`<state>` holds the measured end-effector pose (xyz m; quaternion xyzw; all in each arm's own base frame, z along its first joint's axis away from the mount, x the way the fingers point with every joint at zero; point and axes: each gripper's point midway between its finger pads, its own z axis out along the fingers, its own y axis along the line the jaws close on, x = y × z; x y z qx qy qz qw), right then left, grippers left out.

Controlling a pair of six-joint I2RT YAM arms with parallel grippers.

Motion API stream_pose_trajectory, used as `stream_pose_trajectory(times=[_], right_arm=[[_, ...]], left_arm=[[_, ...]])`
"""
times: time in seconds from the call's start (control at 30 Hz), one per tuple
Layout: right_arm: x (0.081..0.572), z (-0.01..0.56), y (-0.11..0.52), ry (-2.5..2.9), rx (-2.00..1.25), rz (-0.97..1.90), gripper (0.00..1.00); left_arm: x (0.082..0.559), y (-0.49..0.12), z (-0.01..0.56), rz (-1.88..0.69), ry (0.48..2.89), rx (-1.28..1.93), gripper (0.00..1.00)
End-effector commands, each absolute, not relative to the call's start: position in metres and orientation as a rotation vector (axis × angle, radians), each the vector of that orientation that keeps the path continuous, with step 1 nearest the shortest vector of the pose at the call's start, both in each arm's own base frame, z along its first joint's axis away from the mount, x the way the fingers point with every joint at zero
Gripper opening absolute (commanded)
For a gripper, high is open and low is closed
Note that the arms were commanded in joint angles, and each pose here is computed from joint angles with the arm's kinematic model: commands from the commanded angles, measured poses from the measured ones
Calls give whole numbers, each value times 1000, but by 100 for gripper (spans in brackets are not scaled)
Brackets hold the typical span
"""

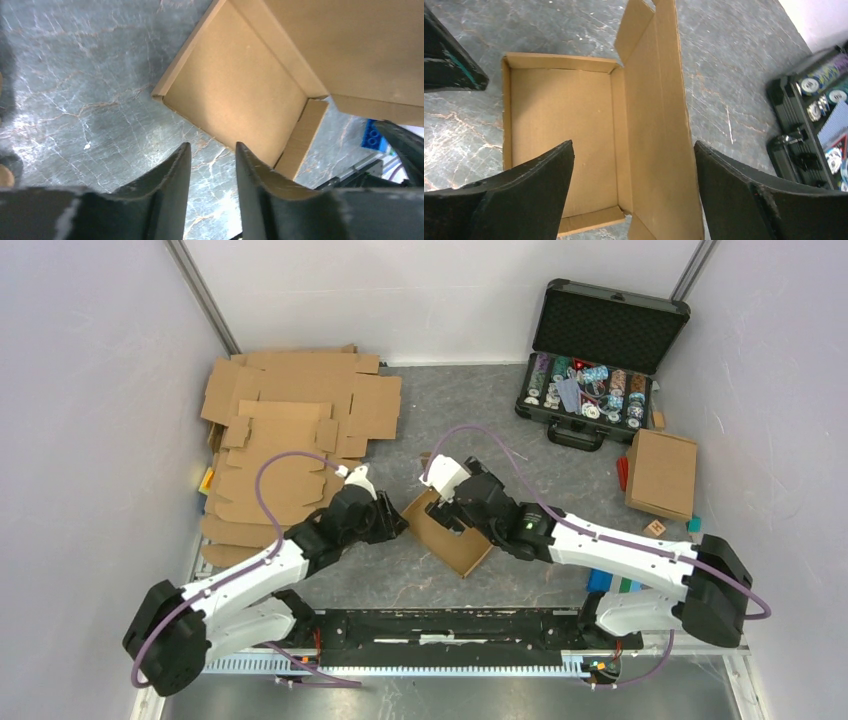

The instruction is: Fold the paper box

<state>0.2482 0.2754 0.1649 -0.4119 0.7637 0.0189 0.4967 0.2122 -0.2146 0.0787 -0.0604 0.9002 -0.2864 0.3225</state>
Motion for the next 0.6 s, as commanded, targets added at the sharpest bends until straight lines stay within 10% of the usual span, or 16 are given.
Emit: stream_pose_trajectory(times=[0.0, 0.17, 0.57], right_arm=[[253, 180, 251, 1860, -868, 17, 94], [254, 175, 234, 1919, -817, 59, 92], [250, 177, 231, 1897, -832, 145, 85]], left_arm=[[227, -199, 109, -628, 2283, -30, 55], [257, -216, 143, -704, 2106, 107, 75], [324, -275, 181, -830, 1780, 485, 75]])
